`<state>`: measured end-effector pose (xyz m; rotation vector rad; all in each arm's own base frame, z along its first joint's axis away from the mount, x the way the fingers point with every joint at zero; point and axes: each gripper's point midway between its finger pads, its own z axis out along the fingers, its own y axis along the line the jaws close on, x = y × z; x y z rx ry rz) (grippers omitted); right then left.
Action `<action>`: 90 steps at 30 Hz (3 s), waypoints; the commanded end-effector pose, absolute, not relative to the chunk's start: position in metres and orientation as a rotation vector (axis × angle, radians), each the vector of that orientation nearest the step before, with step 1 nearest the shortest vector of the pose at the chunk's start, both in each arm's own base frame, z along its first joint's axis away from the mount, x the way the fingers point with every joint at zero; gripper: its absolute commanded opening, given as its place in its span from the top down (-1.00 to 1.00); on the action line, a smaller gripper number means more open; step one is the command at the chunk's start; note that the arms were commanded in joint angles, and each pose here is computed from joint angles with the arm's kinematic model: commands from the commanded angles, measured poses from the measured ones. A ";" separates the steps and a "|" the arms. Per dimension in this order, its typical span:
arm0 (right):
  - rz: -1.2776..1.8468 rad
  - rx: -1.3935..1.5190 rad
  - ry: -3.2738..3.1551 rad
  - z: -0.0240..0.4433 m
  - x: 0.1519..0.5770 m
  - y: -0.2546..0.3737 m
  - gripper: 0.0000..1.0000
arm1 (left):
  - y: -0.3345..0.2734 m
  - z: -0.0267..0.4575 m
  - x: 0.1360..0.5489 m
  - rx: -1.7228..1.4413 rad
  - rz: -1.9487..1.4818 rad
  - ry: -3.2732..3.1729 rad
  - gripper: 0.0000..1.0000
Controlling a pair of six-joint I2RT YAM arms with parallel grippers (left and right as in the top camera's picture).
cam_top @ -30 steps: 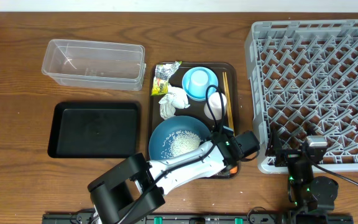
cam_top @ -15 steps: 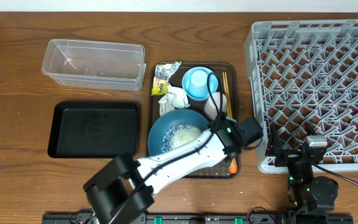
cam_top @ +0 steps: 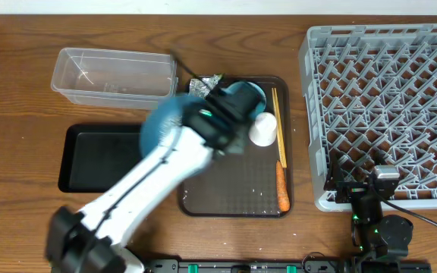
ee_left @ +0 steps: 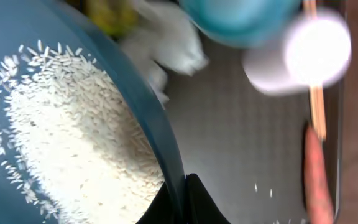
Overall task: Sort waste into correct bins and load items into the dishwasher rack
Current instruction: 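Lift the blue bowl and carry it left over the black tray, then tip the blue bowl to pour the rice onto the black tray, then carry the empty blue bowl back and set it on the brown tray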
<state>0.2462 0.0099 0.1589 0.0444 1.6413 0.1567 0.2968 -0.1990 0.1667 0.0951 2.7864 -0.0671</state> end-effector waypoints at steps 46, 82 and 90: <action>0.143 0.054 1.638 0.159 0.246 0.006 -0.98 | -0.016 0.244 0.340 -0.633 -1.698 2.153 0.88; 0.143 0.054 1.638 0.159 0.246 0.006 -0.98 | 0.063 0.256 0.308 -0.949 -1.836 1.787 0.88; 0.143 0.054 1.638 0.159 0.246 0.006 -0.98 | 0.045 0.272 0.293 -0.830 -1.684 1.873 0.88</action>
